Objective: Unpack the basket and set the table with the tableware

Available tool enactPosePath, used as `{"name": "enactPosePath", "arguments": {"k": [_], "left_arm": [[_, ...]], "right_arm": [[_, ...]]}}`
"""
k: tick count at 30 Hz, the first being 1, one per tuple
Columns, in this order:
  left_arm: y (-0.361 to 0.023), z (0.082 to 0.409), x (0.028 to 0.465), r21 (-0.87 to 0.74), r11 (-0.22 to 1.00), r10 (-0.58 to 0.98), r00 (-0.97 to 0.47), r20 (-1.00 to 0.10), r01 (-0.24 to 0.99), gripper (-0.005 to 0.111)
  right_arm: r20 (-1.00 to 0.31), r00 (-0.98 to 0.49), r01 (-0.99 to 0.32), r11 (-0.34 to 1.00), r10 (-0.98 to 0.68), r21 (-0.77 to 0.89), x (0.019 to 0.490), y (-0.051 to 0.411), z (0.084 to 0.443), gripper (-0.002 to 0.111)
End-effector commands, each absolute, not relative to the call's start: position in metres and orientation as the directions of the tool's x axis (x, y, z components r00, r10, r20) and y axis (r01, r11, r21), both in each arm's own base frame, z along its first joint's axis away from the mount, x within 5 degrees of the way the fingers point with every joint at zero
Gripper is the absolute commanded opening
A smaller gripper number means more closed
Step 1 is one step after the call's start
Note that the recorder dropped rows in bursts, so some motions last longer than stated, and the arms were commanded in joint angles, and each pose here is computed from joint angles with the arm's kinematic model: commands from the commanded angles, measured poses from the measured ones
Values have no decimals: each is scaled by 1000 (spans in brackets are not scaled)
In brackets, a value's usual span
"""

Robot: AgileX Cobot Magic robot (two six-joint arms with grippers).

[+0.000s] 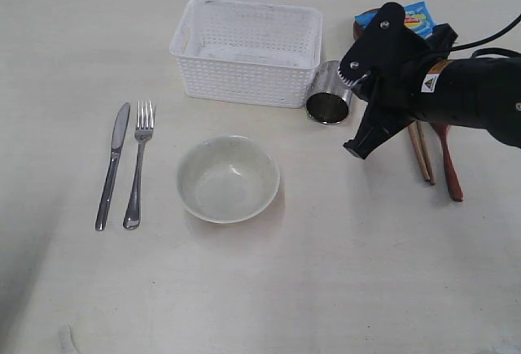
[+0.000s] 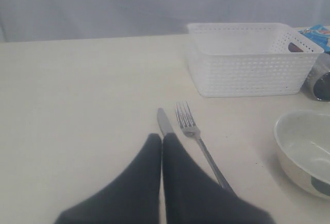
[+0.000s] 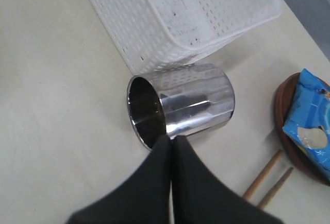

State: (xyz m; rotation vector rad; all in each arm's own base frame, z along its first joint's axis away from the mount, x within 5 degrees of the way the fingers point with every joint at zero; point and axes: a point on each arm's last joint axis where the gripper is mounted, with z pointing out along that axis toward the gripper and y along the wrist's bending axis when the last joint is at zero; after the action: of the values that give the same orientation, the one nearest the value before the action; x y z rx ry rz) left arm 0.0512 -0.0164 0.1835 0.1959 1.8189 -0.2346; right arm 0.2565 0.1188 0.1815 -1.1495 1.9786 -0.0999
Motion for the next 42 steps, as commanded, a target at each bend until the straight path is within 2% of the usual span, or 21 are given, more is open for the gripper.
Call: {"name": "enactPosePath", "arguments": {"k": [1, 7, 14, 20, 24, 27, 32, 36, 42], "left_arm": [[-17, 183, 51, -56, 964, 13, -254, -967, 261, 0], [-17, 183, 51, -54, 964, 14, -254, -967, 260, 0], [-17, 183, 51, -54, 964, 14, -254, -967, 260, 0], [-17, 183, 51, -54, 964, 14, -254, -967, 260, 0], [-17, 183, 51, -56, 964, 12, -254, -967, 260, 0], [-17, 183, 51, -56, 964, 12, -254, -967, 260, 0], [-17, 183, 51, -56, 964, 12, -254, -967, 260, 0], [-17, 183, 51, -56, 964, 12, -254, -967, 260, 0], [-17, 183, 51, -56, 964, 12, -254, -967, 260, 0]], "right_arm": [[-624, -239, -678, 588, -743, -440, 257, 119, 183, 0], [-630, -256, -674, 602, -733, -427, 257, 119, 182, 0], [-612, -181, -734, 520, -770, -437, 253, 124, 181, 0], [-576, -257, -729, 547, -776, -412, 249, 120, 180, 0], [-542, -165, -742, 466, -824, -482, 243, 125, 190, 0], [-524, -156, -736, 452, -837, -504, 241, 124, 193, 0], [-394, -173, -725, 388, -903, -569, 230, 132, 191, 0], [-337, -146, -735, 331, -930, -592, 213, 152, 190, 0], [-336, -243, -602, 413, -910, -683, 204, 164, 189, 0]]}}
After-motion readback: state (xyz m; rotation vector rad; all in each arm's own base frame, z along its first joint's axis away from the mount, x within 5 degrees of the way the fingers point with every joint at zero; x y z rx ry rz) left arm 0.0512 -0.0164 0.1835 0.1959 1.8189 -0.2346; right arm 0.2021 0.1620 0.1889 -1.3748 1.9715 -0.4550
